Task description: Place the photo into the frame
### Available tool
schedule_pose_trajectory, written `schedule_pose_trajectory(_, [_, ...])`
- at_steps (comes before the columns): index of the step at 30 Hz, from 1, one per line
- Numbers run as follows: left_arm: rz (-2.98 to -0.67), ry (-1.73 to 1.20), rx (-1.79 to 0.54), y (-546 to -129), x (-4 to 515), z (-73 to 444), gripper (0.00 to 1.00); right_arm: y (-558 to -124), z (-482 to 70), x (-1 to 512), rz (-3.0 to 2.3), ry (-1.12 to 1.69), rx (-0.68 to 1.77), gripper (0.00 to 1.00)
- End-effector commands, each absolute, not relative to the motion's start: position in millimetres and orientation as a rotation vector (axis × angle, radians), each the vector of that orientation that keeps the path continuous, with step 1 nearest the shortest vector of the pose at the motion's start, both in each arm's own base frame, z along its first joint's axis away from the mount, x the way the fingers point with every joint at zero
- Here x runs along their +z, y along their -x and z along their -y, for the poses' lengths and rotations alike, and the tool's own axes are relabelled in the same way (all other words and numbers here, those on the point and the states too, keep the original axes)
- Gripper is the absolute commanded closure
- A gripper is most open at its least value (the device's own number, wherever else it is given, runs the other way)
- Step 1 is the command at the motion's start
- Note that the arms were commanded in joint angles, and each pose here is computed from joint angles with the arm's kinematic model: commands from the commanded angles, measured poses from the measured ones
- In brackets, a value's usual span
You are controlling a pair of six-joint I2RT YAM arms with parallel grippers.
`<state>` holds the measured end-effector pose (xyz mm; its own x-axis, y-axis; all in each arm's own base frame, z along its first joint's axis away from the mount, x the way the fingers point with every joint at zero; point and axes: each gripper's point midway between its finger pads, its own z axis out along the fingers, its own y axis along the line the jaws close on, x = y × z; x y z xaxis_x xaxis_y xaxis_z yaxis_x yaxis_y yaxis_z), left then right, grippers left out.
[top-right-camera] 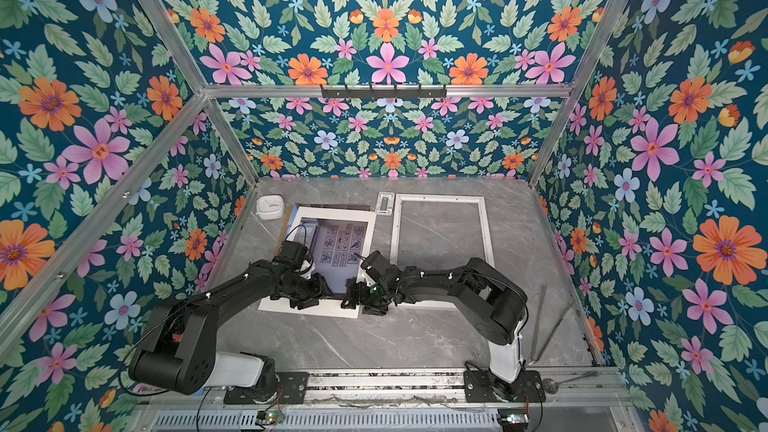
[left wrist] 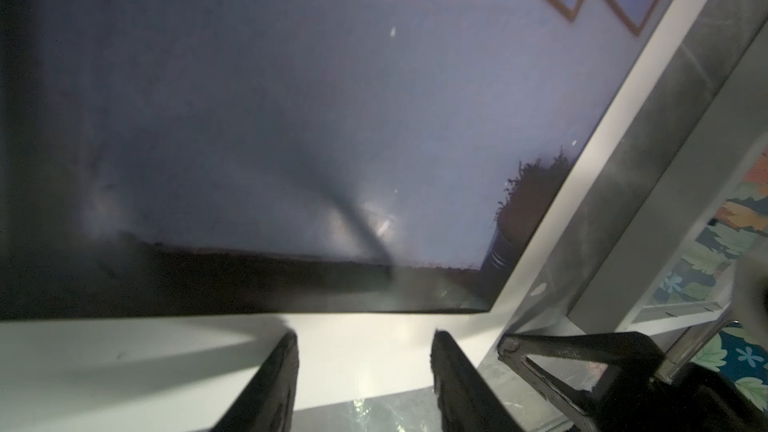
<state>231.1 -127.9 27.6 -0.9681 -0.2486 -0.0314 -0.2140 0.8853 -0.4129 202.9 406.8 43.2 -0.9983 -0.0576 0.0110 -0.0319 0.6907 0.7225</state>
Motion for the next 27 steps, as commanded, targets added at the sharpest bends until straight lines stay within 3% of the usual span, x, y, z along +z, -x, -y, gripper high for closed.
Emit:
schedule_pose_trajectory(1, [-2.999, 0.357, -0.562, -226, 21, 120, 0.46, -204, -405, 35, 2.869, -0.026, -1.185, 0.23])
schedule_pose_trajectory(16, [-3.016, 0.359, -0.554, -222, 15, 118, 0.47, -211, -418, 48, 2.824, -0.010, -1.376, 0.23])
schedule_pose_trajectory(27, [-3.015, 0.355, -0.557, -221, 14, 118, 0.48, -212, -435, 90, 2.746, -0.165, -1.639, 0.23])
